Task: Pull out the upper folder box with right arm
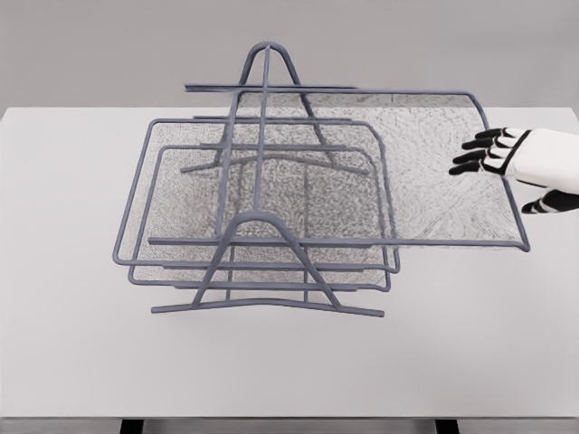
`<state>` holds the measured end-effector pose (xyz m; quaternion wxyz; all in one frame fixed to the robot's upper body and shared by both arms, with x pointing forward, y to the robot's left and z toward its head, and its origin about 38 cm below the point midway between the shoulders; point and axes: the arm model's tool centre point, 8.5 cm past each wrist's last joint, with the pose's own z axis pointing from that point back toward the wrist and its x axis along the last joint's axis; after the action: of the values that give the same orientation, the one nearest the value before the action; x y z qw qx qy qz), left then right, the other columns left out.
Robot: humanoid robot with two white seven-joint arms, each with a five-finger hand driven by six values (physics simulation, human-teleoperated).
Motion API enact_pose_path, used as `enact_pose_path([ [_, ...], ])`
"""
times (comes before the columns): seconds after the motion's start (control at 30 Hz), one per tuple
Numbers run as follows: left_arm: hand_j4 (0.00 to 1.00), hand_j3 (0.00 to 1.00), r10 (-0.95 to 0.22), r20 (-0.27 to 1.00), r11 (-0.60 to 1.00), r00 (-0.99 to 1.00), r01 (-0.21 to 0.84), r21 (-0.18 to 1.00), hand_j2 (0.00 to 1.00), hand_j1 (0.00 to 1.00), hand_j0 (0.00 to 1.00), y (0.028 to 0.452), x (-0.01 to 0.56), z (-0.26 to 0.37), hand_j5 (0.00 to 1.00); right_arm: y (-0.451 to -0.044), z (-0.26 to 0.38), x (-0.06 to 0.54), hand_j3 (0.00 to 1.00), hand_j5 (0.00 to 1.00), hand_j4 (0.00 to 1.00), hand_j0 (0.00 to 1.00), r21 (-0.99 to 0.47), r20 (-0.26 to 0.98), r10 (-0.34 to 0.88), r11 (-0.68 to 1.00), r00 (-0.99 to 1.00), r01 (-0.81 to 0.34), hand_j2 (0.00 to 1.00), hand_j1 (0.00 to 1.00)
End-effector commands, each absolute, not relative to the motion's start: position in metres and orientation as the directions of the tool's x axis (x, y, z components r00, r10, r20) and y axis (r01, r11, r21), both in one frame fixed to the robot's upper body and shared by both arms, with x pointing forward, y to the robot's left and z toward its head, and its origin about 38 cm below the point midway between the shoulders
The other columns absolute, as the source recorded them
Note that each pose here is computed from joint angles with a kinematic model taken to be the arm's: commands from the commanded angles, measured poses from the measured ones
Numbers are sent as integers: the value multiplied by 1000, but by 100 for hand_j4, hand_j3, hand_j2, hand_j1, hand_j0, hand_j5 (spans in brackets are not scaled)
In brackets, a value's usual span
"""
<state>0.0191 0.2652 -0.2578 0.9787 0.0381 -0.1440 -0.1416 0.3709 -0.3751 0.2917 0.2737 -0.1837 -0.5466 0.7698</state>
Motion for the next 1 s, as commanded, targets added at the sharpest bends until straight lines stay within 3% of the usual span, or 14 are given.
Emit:
enact_pose_path([
  [0.0,100,100,-288,271,957,918,266,115,100,100,100,265,19,-258,100,-387,299,368,100,100,100,100,-938,-4,645,-268,-765,-221,100,100],
  [0.5,100,100,-287,271,957,919,264,115,100,100,100,265,19,-258,100,-398,315,366,100,100,100,100,-941,-30,665,-271,-746,-204,100,100],
  [0.67,100,100,-287,271,957,919,264,115,100,100,100,265,19,-258,100,-398,334,368,100,100,100,100,-953,-65,666,-262,-743,-151,100,100],
  [0.97,100,100,-288,271,957,918,266,115,100,100,100,265,19,-258,100,-375,332,376,100,100,100,100,-973,-12,627,-186,-779,-134,100,100],
])
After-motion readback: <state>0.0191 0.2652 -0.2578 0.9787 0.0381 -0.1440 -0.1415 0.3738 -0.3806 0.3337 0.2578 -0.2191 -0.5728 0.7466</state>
